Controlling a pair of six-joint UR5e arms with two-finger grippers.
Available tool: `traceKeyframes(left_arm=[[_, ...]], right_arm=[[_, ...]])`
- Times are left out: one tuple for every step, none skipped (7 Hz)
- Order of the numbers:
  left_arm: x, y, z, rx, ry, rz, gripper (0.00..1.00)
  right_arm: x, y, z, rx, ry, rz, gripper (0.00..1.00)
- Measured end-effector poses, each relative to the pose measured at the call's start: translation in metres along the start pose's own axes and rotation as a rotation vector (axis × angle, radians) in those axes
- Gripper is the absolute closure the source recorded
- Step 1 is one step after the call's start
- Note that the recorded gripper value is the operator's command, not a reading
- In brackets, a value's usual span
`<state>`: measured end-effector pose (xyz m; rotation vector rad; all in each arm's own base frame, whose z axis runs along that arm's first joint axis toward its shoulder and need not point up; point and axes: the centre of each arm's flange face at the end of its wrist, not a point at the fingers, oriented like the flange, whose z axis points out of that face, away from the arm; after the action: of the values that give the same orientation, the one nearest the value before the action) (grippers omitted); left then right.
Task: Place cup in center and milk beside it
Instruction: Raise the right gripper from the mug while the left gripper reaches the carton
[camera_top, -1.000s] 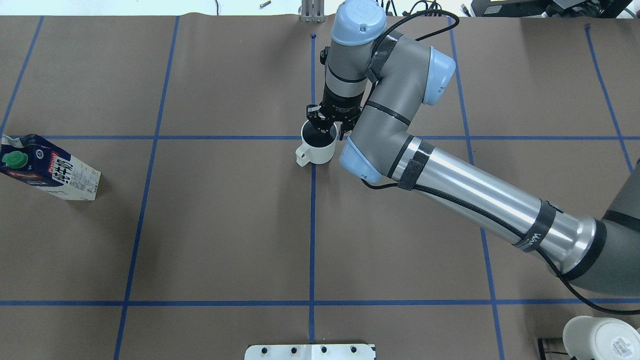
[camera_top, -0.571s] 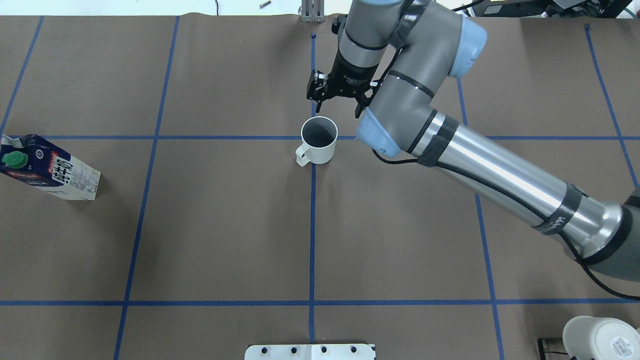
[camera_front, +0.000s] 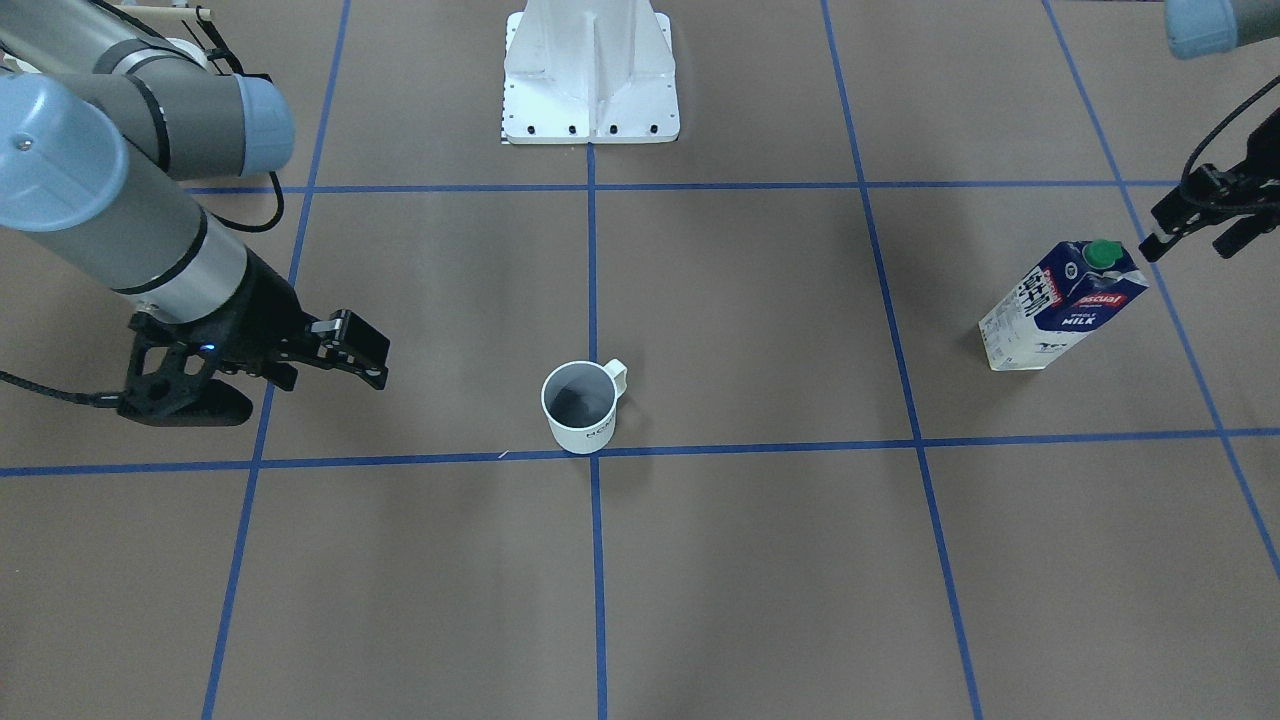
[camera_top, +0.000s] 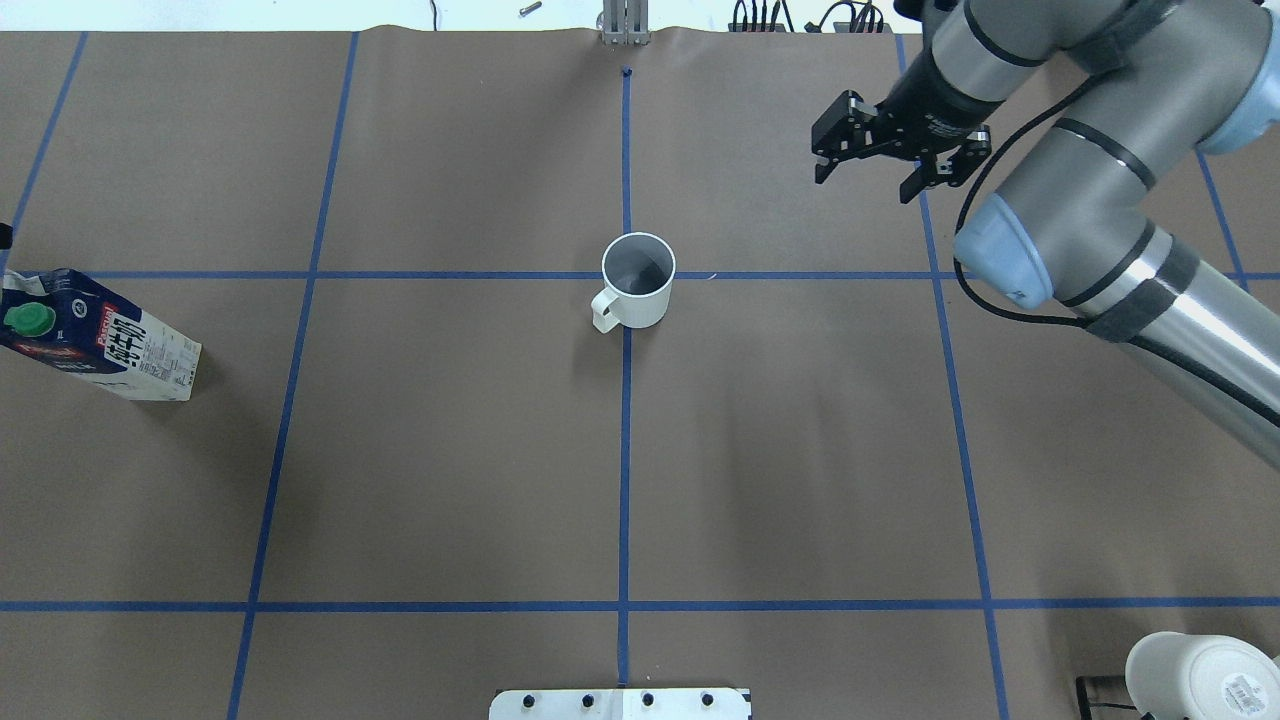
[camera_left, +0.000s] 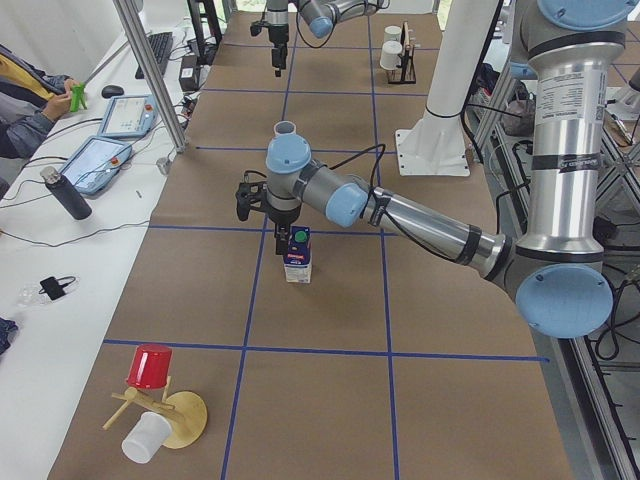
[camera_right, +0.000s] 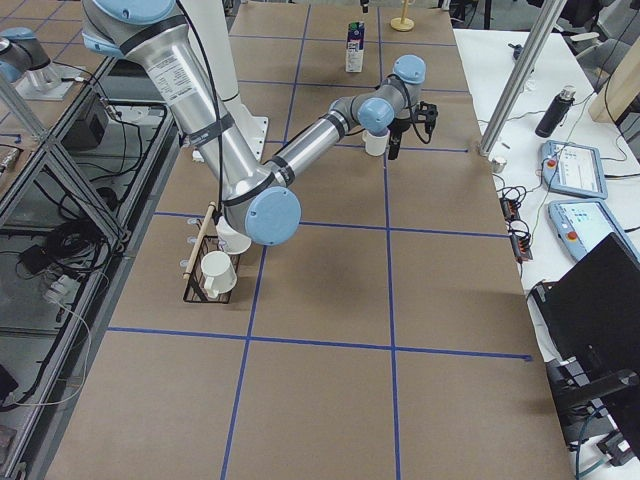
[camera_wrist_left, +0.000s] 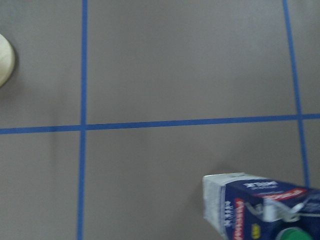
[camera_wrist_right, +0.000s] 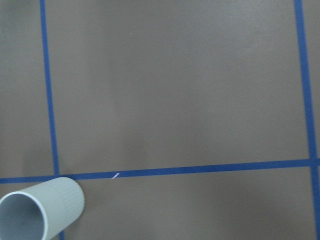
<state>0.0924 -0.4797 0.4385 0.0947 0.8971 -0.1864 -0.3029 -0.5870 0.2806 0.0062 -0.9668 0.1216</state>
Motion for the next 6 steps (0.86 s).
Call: traceKeyframes(left_arm=[[0.011,0.0,0.01,-0.009,-0.008,-0.011,0.02],[0.016,-0.002,0.019,-0.016,-0.016,-0.011,0.02],[0.018,-0.002,0.025,-0.02,-0.024,-0.007,0.02],[0.02,0.0,0.029,-0.026,-0.029,0.0,0.02],[0.022,0.003,0.035,-0.035,-0.034,0.009,0.02],[0.024,0.005,0.042,-0.043,-0.043,0.018,0.02]], right_arm=[[0.033,-0.003,0.001,0.006,0.025,-0.028,0.0],[0.053,-0.005,0.003,0.008,0.042,-0.048,0.0],[0.063,-0.005,0.004,0.01,0.052,-0.056,0.0],[0.07,-0.005,0.006,0.012,0.06,-0.057,0.0],[0.079,-0.004,0.009,0.011,0.07,-0.053,0.0],[0.088,-0.003,0.011,0.01,0.078,-0.051,0.0]])
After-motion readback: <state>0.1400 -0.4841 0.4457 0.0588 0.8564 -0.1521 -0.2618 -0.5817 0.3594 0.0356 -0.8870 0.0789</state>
